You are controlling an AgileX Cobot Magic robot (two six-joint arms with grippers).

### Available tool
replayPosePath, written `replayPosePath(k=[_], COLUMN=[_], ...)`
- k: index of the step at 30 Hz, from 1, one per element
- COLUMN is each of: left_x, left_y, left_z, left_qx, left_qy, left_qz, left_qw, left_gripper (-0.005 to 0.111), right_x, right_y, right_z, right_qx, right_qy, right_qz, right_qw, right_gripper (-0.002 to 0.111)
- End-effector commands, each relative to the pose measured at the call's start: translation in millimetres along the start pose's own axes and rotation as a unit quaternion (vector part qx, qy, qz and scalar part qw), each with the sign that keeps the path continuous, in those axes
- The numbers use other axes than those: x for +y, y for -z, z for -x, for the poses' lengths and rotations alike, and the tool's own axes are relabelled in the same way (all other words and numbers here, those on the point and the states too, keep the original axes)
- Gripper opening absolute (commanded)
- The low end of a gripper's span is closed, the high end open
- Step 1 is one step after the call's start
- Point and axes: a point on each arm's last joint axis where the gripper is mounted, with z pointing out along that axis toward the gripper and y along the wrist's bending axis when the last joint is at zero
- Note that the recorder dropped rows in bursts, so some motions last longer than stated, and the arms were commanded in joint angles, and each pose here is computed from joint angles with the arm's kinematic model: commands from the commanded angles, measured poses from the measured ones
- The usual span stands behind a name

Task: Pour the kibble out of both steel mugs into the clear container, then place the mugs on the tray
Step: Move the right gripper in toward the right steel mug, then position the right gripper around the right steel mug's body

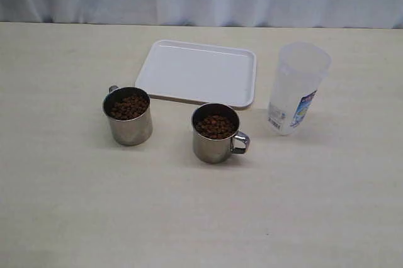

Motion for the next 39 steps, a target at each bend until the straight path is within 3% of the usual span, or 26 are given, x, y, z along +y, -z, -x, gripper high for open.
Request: replayPosePath(k=[1,6,9,13,16,18,20,24,30,32,35,39], left_x=[-0.4,-0.4,-0.4,-0.4,-0.4,-0.4,-0.4,-0.3,-0.3,-0.3,-0.3,-0.3], left_y=[0.0,0.0,0.0,0.0,0.0,0.0,0.0,0.0,0.0,0.0,0.0,0.0], left_z=[0.2,0.2,0.2,0.2,0.2,0.2,0.2,-0.5,-0.5,-0.5,-0.5,-0.5], left_qx=[-0.006,-0.006,-0.006,-0.006,-0.006,-0.006,-0.006,-0.002,-0.002,-0.002,-0.002,-0.002], left_qy=[0.003,0.003,0.003,0.003,0.003,0.003,0.003,0.001,0.001,0.001,0.001,0.001], left_qz=[-0.003,-0.003,-0.003,-0.003,-0.003,-0.003,-0.003,-0.003,-0.003,-0.003,-0.003,-0.003], left_qw=[1.000,1.000,1.000,1.000,1.000,1.000,1.000,1.000,1.000,1.000,1.000,1.000], left_gripper=[0.000,0.000,0.000,0.000,0.000,0.000,0.000,0.000,0.000,0.000,0.000,0.000], right_x=[-0.3,-0.3,-0.7,-0.3,0.7,4.9,16.9,60.5,87.2,98.4,115.3,130.0], right_y=[0.2,0.2,0.3,0.8,5.0,0.3,-12.1,-39.7,-74.5,-88.1,-108.2,-132.3], right_z=[0.3,0.5,4.1,10.4,28.5,26.7,24.6,6.7,-28.0,-36.9,-49.5,-62.3], right_qx=[-0.006,-0.007,-0.027,-0.062,-0.163,-0.142,-0.102,-0.017,0.078,0.112,0.161,0.208], right_qy=[-0.001,-0.001,0.049,0.050,-0.005,-0.022,-0.023,0.074,0.071,0.096,0.102,0.081], right_qz=[-0.003,-0.003,-0.006,-0.006,0.004,0.038,0.110,0.300,0.371,0.406,0.459,0.488], right_qw=[1.000,1.000,0.998,0.997,0.987,0.989,0.988,0.951,0.923,0.902,0.868,0.844], right_gripper=[0.004,0.004,0.004,0.004,0.004,0.004,0.004,0.004,0.005,0.010,0.026,0.061])
